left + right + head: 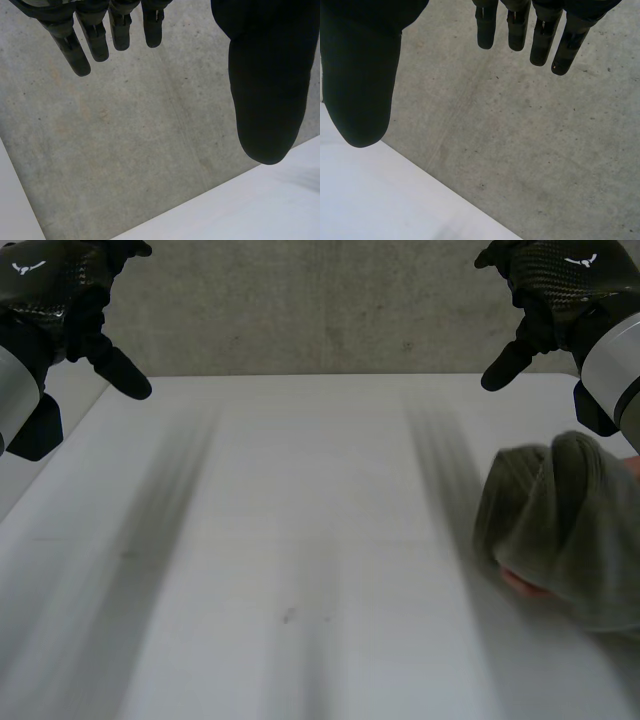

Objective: Fold the towel.

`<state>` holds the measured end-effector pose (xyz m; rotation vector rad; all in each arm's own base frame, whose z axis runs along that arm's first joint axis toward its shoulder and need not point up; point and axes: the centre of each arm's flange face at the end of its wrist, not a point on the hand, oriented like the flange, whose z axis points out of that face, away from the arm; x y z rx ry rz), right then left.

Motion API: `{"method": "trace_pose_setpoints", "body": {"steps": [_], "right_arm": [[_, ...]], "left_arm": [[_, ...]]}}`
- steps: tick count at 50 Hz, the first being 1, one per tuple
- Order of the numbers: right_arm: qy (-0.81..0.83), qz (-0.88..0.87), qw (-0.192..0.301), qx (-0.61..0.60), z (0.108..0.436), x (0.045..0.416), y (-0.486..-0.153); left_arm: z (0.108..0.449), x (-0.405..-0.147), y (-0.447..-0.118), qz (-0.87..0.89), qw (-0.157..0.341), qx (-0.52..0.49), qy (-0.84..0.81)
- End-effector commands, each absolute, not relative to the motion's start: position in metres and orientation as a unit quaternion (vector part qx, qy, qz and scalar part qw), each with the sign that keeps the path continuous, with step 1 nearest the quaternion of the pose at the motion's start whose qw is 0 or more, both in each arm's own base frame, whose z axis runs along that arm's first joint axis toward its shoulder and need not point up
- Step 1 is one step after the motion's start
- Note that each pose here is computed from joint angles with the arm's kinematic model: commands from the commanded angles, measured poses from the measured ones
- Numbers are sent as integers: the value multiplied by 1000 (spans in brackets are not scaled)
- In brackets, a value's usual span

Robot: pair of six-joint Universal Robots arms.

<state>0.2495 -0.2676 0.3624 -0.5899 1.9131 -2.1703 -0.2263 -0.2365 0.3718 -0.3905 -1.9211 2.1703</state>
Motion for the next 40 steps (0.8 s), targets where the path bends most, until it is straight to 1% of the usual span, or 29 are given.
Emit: {"method": "trace_pose_setpoints", "body": {"steps": [1,31,37,39,40], "right_arm": [[646,-731,95,-199,361,250,-268],[645,-731,95,-200,358,251,-270],[646,-726,103,-210,355,254,-271],[652,-714,105,-234,347,258,-273],[652,-714,105,-234,347,258,-273]], "left_arm": [[371,-226,-237,738,108,-132,-653],[367,-228,-239,740,109,-133,-651],[361,-230,-243,733,111,-139,-657],[348,-236,-251,714,120,-153,-672],[348,-236,-251,714,120,-153,-672]]}}
